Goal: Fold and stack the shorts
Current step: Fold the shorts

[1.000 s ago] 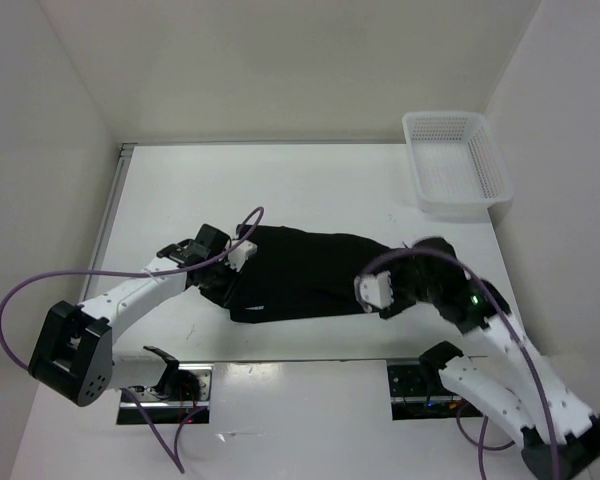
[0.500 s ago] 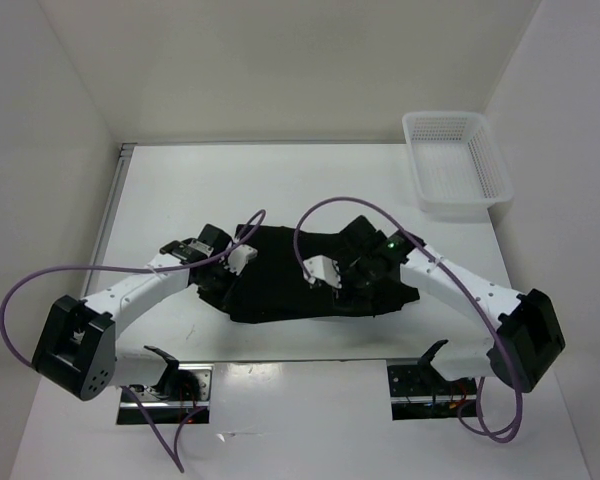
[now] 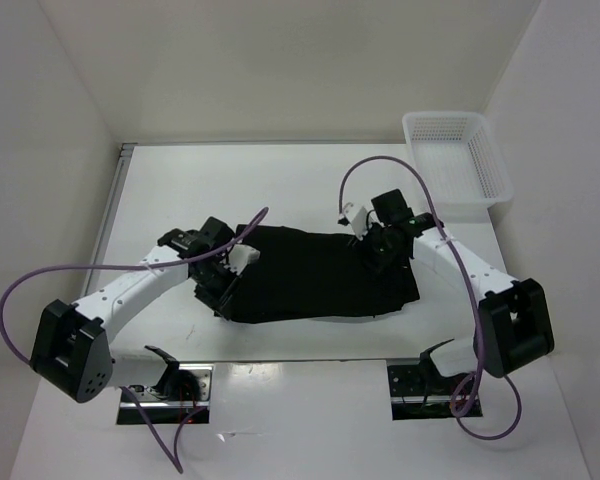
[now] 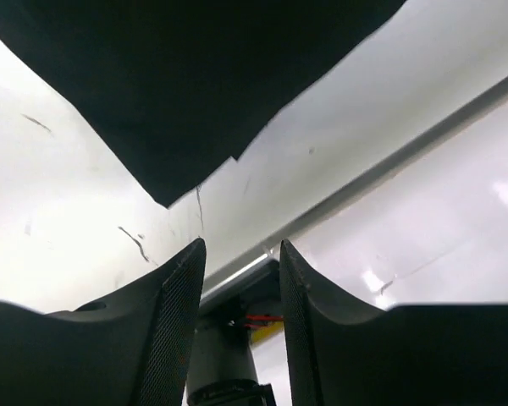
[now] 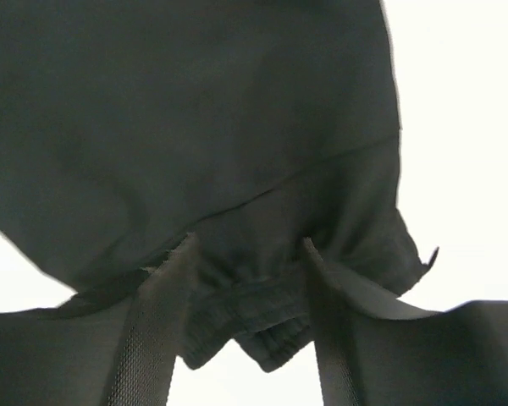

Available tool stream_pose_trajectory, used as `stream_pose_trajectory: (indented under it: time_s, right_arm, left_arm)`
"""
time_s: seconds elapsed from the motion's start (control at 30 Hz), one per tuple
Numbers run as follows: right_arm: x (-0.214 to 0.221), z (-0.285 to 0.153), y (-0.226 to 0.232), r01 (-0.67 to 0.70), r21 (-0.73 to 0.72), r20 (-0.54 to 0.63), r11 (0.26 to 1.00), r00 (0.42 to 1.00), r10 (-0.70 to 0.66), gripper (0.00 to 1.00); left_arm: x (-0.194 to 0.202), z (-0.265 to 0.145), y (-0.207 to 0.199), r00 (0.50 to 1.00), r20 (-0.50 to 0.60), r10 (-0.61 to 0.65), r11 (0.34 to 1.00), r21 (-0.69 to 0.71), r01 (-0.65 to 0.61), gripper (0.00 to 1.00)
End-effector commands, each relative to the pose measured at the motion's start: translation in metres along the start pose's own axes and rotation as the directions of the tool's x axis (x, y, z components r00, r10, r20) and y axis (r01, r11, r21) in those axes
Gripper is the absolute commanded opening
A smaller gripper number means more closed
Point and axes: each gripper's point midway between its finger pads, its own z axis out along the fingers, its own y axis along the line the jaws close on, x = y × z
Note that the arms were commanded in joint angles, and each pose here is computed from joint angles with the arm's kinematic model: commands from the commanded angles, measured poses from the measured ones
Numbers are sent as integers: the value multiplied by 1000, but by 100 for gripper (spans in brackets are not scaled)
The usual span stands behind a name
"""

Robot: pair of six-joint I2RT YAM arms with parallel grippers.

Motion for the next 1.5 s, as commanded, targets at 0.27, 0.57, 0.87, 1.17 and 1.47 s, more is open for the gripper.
stream_pose_trajectory:
  time_s: [0.27,0.57,0.87,1.17,1.47]
  right_arm:
    - [18,-1,-86,-453,263,55,852,888,456,57]
    - [64,-1,-96,-532,307,5,789,830,558,79]
    - [69,-6,-77,-485,168,-57,859,865,499,70]
    - [66,1,-61,-464,54,-95,884,879,467,57]
    - [80,24,-51,-492,27,-158,870,858,489,65]
  left_arm:
    - [-145,-3,-11,921,362,143,989,-17,-147,61]
    - [-109,76,-11,958,204,199,980,-52,-192,62]
    - [-128,70,-11,958,200,207,978,-82,-194,65]
    - [-109,62,-11,965,167,200,979,-80,-189,65]
    - [-109,61,-9,966,166,200,978,-90,-187,65]
